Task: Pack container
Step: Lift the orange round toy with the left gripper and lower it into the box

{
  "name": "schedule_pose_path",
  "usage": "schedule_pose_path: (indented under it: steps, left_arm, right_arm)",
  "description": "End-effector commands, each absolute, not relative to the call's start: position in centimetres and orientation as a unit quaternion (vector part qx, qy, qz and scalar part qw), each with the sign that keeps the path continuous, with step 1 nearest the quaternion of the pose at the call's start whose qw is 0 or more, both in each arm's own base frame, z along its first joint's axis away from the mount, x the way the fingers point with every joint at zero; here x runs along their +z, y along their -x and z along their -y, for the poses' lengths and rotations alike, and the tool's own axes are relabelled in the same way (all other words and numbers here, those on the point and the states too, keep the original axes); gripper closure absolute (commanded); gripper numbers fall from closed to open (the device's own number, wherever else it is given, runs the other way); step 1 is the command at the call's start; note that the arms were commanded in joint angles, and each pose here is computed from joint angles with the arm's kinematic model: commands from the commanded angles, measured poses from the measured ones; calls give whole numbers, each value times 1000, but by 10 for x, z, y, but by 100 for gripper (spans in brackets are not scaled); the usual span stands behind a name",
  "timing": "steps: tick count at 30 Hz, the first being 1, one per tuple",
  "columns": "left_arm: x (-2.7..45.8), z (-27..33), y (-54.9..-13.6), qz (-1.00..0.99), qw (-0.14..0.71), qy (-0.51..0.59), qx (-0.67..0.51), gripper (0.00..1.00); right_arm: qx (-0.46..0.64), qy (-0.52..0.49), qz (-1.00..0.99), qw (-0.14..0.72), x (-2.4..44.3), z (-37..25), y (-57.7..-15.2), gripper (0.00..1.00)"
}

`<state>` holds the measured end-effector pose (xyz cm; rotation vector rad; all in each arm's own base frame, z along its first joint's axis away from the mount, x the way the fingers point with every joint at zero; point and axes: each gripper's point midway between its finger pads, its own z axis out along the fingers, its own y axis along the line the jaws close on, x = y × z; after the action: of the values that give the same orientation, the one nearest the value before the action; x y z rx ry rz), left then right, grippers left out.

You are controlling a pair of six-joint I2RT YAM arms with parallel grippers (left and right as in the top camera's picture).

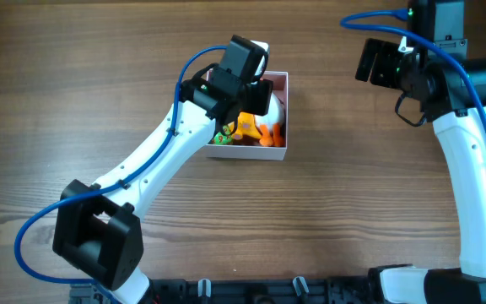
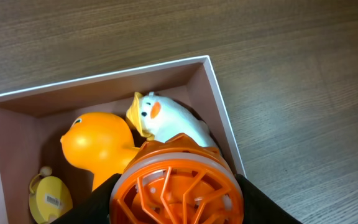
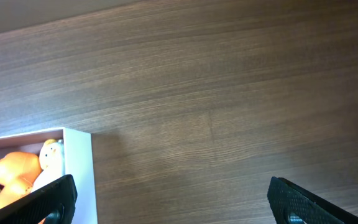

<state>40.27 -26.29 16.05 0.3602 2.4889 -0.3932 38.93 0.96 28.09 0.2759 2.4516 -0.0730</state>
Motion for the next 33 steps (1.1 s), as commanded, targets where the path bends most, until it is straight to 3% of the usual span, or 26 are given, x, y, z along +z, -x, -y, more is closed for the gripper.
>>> schedule_pose_path:
  steps: [1, 12, 18, 33]
  left_arm:
    - [180, 265, -402, -928, 308, -136, -159, 48]
    - [175, 262, -398, -933, 296, -136, -153, 49]
    - [173, 256, -420, -928, 331, -118, -124, 49]
    - [102, 227, -475, -939, 321, -71, -101, 49]
  right_arm:
    - [-36, -105, -938, 328, 279, -7, -390, 0]
    - [-36, -105, -938, 328, 279, -7, -390, 0]
    - [-36, -105, -938, 328, 279, -7, -390, 0]
    - [-36, -105, -938, 328, 279, -7, -390, 0]
